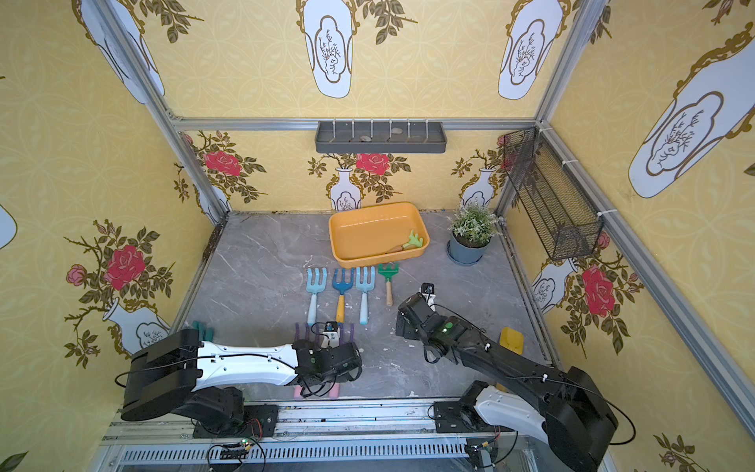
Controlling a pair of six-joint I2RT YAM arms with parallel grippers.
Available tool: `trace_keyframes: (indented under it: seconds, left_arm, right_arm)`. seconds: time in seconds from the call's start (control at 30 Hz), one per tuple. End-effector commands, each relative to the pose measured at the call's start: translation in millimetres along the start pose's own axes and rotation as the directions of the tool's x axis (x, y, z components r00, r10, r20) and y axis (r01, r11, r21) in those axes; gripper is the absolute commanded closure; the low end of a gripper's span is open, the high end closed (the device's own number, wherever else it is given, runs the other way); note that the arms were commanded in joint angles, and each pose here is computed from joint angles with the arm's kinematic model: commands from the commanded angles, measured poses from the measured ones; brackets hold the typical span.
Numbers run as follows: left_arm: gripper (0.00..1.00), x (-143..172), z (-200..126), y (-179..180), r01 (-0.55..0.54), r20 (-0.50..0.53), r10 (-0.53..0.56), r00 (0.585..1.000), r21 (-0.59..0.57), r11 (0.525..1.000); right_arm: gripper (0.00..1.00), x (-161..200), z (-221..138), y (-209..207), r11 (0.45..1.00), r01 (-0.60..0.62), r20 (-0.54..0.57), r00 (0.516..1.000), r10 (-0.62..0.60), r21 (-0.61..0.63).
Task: Take the hand rake out of the storage box
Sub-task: Adjust the rake at the center of the board, then pick up the rake from the storage box.
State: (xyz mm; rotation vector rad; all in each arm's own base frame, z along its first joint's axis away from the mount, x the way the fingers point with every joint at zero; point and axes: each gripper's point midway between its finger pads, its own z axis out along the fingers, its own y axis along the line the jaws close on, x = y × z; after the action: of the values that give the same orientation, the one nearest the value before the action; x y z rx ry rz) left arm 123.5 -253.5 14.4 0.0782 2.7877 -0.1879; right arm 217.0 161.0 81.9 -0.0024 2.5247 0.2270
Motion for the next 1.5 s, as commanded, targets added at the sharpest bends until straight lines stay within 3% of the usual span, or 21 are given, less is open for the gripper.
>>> trace_keyframes:
  seconds: [0.0,0.3,0.53,0.63,0.7,0.73,0.93,1.23,1.3,1.47]
  left_arm:
    - [0.77,7,5,24,-0.002,-0.022,0.001,1.0,-0.08,0.997]
    - [0.69,-3,1,21,0.01,0.005,-0.009,1.0,-0.064,0.998]
    - [0.36,-11,-12,12,-0.001,0.03,0.002,1.0,-0.015,1.0]
    - [0.22,-31,-34,9,-0.024,0.094,0.023,0.995,0.014,1.0]
    - [0.04,-52,-53,11,-0.033,0.161,0.027,0.987,0.037,0.999]
    - [0.0,-65,-63,15,-0.03,0.195,0.018,0.981,0.057,0.998]
    - [0.0,-123,-96,51,0.009,0.364,-0.094,0.927,0.227,0.974]
    - [0.0,-144,-92,105,0.063,0.387,-0.139,0.911,0.202,0.977]
    - [0.0,-146,-87,109,0.055,0.382,-0.127,0.915,0.195,0.979]
    - [0.0,-147,-77,115,0.057,0.365,-0.122,0.923,0.184,0.981]
  right_arm:
    - [0.02,-3,0,5,1.0,0.003,0.011,1.0,-0.003,-0.017]
    - [0.02,-3,2,7,1.0,0.009,0.006,1.0,-0.009,-0.026]
    - [0.02,-22,-5,19,0.999,0.003,0.037,0.999,-0.001,-0.038]
    - [0.02,-56,-19,40,0.997,0.003,0.106,0.994,0.005,-0.078]
    - [0.0,-87,-24,52,0.996,0.016,0.16,0.987,-0.001,-0.089]
    - [0.07,-102,-20,53,0.996,0.005,0.161,0.987,0.009,-0.085]
    - [0.44,-190,30,58,0.998,0.001,0.157,0.988,0.008,-0.058]
    - [0.5,-270,146,35,0.994,0.109,0.088,0.99,-0.111,0.03]
    - [0.56,-279,169,30,0.991,0.128,0.07,0.989,-0.13,0.041]
    - [0.54,-292,210,18,0.978,0.172,0.06,0.982,-0.18,0.119]
